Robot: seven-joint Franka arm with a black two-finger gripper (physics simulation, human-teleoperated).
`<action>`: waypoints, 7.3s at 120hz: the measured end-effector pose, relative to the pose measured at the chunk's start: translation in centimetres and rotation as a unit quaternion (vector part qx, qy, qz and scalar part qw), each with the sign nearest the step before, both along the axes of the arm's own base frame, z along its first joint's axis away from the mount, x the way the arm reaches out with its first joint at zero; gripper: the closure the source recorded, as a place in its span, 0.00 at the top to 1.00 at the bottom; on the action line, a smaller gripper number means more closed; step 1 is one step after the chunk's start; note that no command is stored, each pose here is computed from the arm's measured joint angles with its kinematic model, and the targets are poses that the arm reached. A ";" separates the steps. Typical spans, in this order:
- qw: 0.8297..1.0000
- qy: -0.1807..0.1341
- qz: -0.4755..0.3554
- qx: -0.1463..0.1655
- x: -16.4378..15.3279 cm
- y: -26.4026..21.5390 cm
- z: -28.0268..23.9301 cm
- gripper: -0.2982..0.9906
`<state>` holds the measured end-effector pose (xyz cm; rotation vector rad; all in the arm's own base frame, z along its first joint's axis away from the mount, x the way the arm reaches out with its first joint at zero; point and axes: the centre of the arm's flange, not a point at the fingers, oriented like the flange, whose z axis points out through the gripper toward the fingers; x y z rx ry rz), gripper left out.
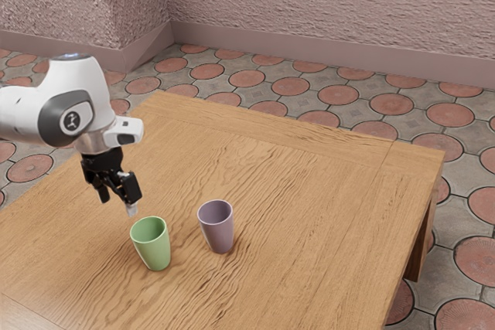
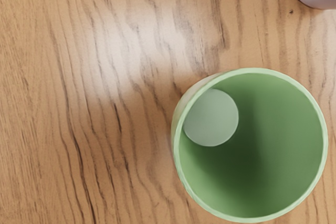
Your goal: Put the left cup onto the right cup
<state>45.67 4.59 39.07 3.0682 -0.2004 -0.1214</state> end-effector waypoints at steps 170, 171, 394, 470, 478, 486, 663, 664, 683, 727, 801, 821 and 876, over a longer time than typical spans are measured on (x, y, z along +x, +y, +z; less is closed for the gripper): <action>1.000 -0.011 0.005 0.011 1.4 -1.3 -8.4 0.50; 1.000 -0.011 0.005 0.011 1.4 -1.3 -8.4 0.49; 0.999 -0.037 -0.034 -0.012 3.1 -6.3 4.7 0.16; 0.997 -0.046 -0.062 -0.024 5.5 -9.6 7.4 0.16; 0.996 -0.051 -0.062 -0.024 5.7 -9.6 7.6 0.16; 0.996 -0.055 -0.062 -0.024 5.9 -9.7 7.5 0.16; 0.995 -0.082 -0.037 -0.034 9.5 -10.2 1.4 0.16; 0.995 -0.081 -0.037 -0.034 9.5 -10.2 1.3 0.16; 0.996 -0.077 -0.037 -0.034 9.6 -10.4 0.6 0.16; 0.996 -0.078 -0.037 -0.038 9.8 -10.4 0.2 0.42; 0.991 -0.116 -0.055 -0.045 8.7 -10.6 5.5 0.75; 0.989 -0.121 -0.065 -0.049 9.1 -11.1 8.3 0.76; 0.991 -0.111 -0.065 -0.045 12.6 -9.5 15.4 0.77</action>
